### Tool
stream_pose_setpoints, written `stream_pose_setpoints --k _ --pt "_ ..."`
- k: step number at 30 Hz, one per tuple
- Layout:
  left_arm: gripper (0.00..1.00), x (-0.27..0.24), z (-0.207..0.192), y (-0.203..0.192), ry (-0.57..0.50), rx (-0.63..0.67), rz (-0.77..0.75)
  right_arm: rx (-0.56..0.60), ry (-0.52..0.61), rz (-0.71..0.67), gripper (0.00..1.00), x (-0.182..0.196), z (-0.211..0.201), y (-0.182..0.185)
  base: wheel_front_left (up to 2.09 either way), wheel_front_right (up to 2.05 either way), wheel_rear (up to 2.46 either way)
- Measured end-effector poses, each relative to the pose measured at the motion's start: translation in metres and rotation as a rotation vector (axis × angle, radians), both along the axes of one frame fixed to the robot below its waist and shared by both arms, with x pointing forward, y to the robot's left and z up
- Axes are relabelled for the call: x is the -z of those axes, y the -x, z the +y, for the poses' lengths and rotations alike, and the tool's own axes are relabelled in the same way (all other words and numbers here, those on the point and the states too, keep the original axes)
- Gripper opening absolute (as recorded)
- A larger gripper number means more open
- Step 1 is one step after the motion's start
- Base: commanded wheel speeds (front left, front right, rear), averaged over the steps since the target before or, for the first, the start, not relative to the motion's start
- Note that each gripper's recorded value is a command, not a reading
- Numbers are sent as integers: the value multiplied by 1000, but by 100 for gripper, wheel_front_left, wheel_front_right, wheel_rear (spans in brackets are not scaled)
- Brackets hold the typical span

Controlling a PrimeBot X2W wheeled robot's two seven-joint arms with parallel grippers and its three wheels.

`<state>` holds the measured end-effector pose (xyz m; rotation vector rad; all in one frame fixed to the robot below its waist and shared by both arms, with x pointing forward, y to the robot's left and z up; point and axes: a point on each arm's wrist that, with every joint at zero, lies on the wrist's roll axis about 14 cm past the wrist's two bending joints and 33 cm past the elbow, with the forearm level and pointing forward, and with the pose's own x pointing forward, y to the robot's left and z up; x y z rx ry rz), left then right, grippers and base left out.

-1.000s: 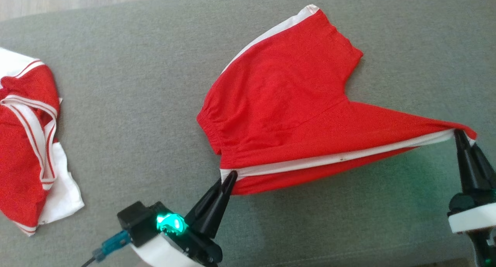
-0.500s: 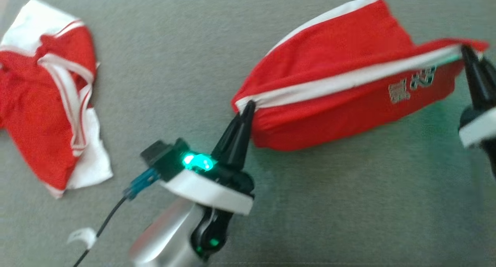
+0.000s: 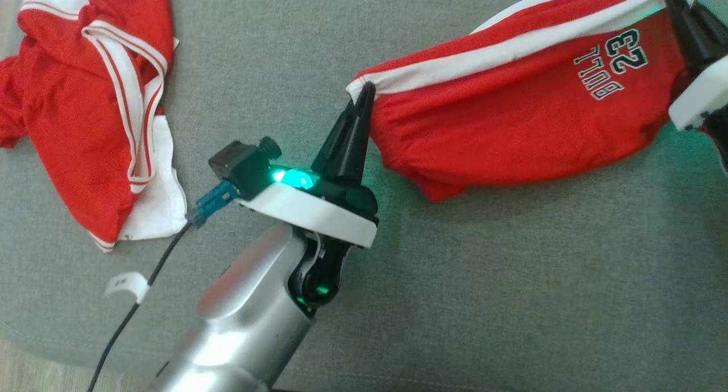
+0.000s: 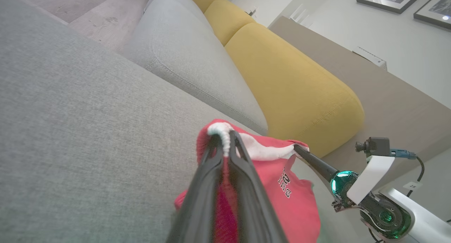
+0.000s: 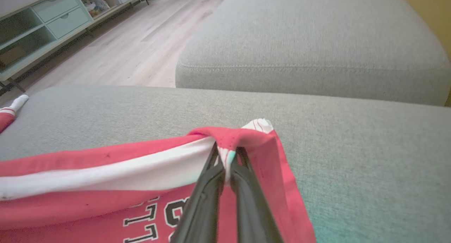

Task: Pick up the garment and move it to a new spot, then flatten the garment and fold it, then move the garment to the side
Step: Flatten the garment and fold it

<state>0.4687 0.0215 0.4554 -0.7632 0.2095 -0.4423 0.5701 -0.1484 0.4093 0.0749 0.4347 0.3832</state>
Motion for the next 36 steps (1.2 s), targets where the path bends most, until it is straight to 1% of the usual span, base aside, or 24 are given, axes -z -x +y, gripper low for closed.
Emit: stream_pose_setpoints --k 1,7,12,16,19,20,21,22,25,28,32,35,36 --pt "100 3 1 -2 -5 -3 5 5 -4 16 100 5 0 -2 0 0 0" --pt "100 6 3 -7 -18 -5 1 17 0 57 100 26 -3 -4 0 0 0" --pt "100 -21 13 -13 -105 -29 -140 49 76 95 100 38 -29 2 0 0 0" --pt "100 -32 30 0 -162 -104 -184 66 112 141 100 50 -38 7 0 0 0" --pt "100 -33 44 16 -199 -158 -185 66 107 178 100 55 -34 11 0 0 0" --pt "100 -34 47 22 -212 -172 -190 64 103 189 75 54 -32 12 0 0 0" --pt "100 -36 49 27 -226 -180 -197 62 100 192 29 53 -30 13 0 0 0" --pt "100 -40 52 31 -241 -194 -207 57 100 194 0 52 -28 15 0 0 0" --pt "100 -50 65 43 -278 -243 -236 61 91 187 0 46 -24 21 0 0 0" --pt "100 -56 72 56 -302 -272 -249 101 76 167 0 34 -31 25 0 0 0" --pt "100 -60 75 70 -302 -290 -254 171 83 145 0 20 -57 36 0 0 0" --pt "100 -64 68 72 -299 -270 -273 248 100 168 0 21 -91 58 0 0 0" --pt "100 -64 68 72 -299 -270 -273 248 100 168 0 21 -91 58 0 0 0"
